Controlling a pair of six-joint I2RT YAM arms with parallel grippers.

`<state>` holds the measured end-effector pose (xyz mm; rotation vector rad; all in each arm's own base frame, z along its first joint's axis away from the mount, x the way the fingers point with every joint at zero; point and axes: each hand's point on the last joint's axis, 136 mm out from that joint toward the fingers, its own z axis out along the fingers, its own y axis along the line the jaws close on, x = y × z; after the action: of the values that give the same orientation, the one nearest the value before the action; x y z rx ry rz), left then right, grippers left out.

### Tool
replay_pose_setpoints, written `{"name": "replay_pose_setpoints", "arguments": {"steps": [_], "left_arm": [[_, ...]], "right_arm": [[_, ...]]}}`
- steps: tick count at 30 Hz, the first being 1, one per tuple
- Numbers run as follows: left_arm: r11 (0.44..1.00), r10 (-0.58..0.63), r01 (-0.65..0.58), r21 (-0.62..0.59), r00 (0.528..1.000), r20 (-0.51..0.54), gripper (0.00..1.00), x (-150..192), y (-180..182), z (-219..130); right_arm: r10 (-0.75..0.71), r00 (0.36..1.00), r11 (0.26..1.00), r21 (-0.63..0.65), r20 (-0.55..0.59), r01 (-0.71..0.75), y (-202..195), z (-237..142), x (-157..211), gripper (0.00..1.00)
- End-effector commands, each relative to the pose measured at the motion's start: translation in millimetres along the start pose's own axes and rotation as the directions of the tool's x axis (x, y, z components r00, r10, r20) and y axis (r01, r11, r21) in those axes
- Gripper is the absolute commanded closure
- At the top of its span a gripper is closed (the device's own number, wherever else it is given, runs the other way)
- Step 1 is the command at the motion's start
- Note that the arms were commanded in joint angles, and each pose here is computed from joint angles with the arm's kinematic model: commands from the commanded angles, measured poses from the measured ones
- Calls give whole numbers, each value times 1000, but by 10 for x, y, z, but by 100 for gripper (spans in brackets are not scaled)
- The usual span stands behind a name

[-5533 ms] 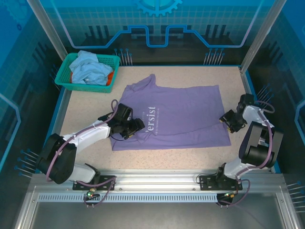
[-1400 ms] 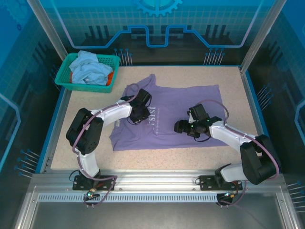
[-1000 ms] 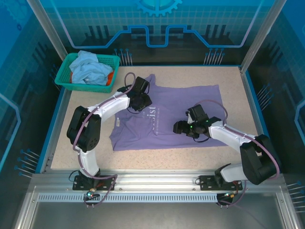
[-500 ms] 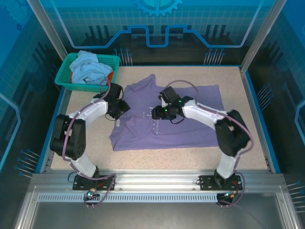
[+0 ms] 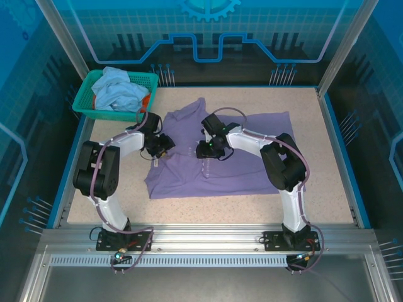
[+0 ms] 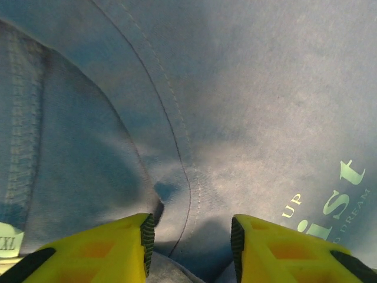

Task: Fold and stack the t-shirts

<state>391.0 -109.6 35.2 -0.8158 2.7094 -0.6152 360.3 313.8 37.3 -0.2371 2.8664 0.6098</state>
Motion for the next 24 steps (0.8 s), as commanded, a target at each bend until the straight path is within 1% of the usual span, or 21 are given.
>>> {"name": "replay_pose_setpoints", "arguments": {"steps": [1,3,5,7,10,14,17,19,24], "left_arm": [[999,29,-28,32,999,-30,59,40,-38,29],[999,29,-27,32,999,-39,61,55,-32,38],[999,30,-28,35,999,-45,64,65,-36,43],[999,31,-30,28,998,-47,64,79,-20,30],[999,43,-43,5,998,-40,56,103,27,-35],[999,47,-47,-26,999,8,55,114,118,-175],[998,50,-50,-34,999,5,54,151,158,-196],[998,47,-47,-32,999,-6,54,169,167,-179],[999,49,-50,-14,999,-23,62,179,136,-131]], "right_arm": [[-27,999,999,-19,-30,26,104,32,46,60],[-30,999,999,-26,-32,30,120,37,47,63],[-27,999,999,-26,-41,26,119,57,51,65],[-25,998,999,-25,-49,24,113,83,60,66],[-22,998,999,-24,-61,21,111,112,75,67],[-33,997,999,-30,-66,31,141,120,91,68],[-35,997,999,-29,-72,32,145,149,103,69],[-35,996,999,-29,-80,33,154,167,114,72],[-39,997,999,-24,-73,37,150,156,101,81]]}}
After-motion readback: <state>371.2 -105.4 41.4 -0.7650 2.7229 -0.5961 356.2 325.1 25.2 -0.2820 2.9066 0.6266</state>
